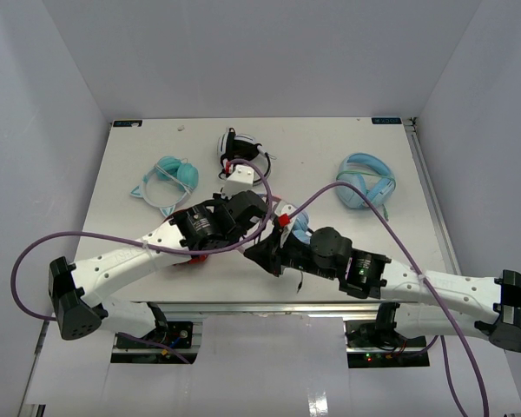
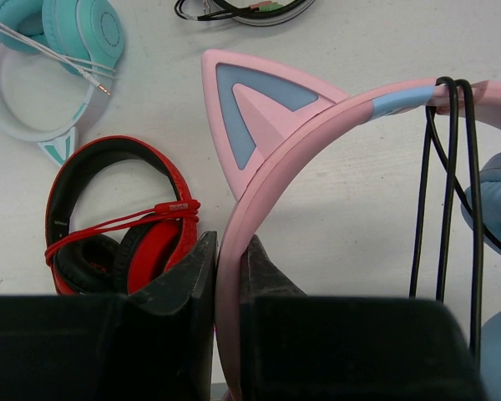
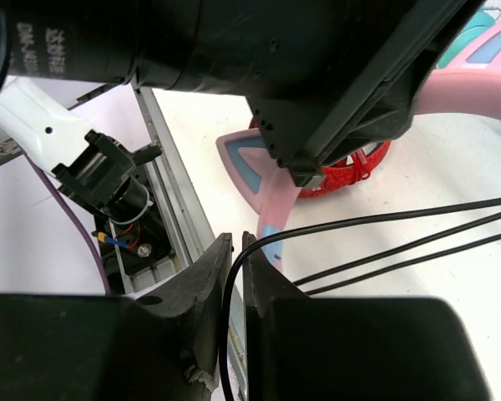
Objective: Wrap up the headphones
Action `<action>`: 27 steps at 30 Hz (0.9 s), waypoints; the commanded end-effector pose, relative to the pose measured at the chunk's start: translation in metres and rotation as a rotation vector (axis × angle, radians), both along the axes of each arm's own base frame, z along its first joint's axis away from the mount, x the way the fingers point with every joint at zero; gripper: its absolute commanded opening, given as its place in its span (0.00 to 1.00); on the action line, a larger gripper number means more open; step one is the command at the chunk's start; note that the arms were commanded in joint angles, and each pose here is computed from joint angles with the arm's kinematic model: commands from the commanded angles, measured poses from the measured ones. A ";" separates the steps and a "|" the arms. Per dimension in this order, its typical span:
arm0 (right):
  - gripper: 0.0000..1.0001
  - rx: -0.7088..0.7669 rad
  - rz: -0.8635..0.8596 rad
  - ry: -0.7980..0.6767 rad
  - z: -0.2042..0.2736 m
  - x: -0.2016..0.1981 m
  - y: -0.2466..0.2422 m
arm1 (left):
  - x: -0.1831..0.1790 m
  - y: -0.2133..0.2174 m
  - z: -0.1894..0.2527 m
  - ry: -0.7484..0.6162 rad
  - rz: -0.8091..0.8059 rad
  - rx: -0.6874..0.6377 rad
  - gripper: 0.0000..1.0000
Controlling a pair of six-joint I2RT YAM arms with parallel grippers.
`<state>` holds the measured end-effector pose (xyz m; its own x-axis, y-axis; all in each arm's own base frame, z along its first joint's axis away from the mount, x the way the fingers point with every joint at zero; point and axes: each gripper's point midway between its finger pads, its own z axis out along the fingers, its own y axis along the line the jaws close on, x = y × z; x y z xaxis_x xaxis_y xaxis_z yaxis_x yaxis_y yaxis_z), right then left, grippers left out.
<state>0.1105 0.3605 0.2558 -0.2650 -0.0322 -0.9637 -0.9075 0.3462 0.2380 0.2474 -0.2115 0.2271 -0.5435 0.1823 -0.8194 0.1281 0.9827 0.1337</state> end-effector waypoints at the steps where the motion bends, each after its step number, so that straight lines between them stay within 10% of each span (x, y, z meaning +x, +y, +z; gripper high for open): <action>1: 0.15 0.116 0.093 -0.008 0.027 -0.024 0.011 | 0.015 -0.003 0.041 -0.113 0.099 -0.150 0.00; 27: 0.11 0.031 -0.169 -0.066 -0.041 -0.015 -0.005 | 0.003 0.007 0.093 -0.175 0.092 -0.355 0.00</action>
<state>0.0801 0.3602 0.2130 -0.2391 -0.0283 -0.9706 -0.8900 0.4061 0.2074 0.2472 -0.2030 0.2701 -0.4818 0.0212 -0.8760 0.0608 0.9981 -0.0093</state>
